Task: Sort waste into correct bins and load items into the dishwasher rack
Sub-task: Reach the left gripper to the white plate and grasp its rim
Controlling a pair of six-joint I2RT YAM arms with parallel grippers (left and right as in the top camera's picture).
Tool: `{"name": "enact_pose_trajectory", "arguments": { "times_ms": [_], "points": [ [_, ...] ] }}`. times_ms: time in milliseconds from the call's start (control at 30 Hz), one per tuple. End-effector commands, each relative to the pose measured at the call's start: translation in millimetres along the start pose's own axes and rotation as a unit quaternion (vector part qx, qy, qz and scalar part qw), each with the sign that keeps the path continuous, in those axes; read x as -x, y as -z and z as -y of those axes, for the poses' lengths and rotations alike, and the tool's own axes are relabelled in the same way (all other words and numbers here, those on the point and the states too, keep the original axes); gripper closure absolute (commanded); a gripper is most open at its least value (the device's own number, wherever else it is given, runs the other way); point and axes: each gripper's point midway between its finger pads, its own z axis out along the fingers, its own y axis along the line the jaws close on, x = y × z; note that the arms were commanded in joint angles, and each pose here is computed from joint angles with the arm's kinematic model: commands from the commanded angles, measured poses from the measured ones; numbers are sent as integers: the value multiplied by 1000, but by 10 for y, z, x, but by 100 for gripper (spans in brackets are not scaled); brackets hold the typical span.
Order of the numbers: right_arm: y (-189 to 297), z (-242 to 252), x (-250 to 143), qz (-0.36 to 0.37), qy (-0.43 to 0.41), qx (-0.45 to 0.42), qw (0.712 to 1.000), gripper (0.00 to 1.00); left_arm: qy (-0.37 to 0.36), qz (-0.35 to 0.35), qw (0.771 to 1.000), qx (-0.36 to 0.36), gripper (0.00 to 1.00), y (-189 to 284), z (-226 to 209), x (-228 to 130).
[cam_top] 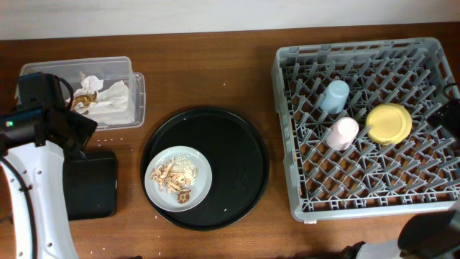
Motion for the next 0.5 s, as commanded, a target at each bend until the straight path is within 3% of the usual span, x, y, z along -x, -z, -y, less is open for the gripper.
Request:
{"name": "enact_pose_trajectory", "arguments": {
  "times_ms": [0,33,67,133,267,300,367,467],
  "points": [
    [-173,-17,-8,-27,-3,-8,1000,1,-7,-177,983,-49,1,123,67,-668],
    [-225,-27,-5,-34,-2,-11,999,1,-22,-248,964,-93,1,257,182,-922],
    [-261,-30,-4,-40,-1,-13,999,1,-86,-275,944,-161,3,374,381,-1060],
    [-290,-35,-3,-44,-1,-14,999,1,-206,-285,898,-265,10,587,705,-1300],
    [-293,-35,-3,-44,-1,-15,999,1,-364,-241,850,-295,11,792,1037,-1898],
    [-293,-35,-3,-44,-1,-14,999,1,-368,-220,864,-262,11,774,1056,-2046],
    [-293,-35,-3,-44,-1,-15,999,1,-386,-158,888,-192,27,680,1066,-2307],
    [-293,-35,-3,-44,-1,-14,999,1,-424,-125,890,-111,39,438,1077,-2805]
  ]
}}
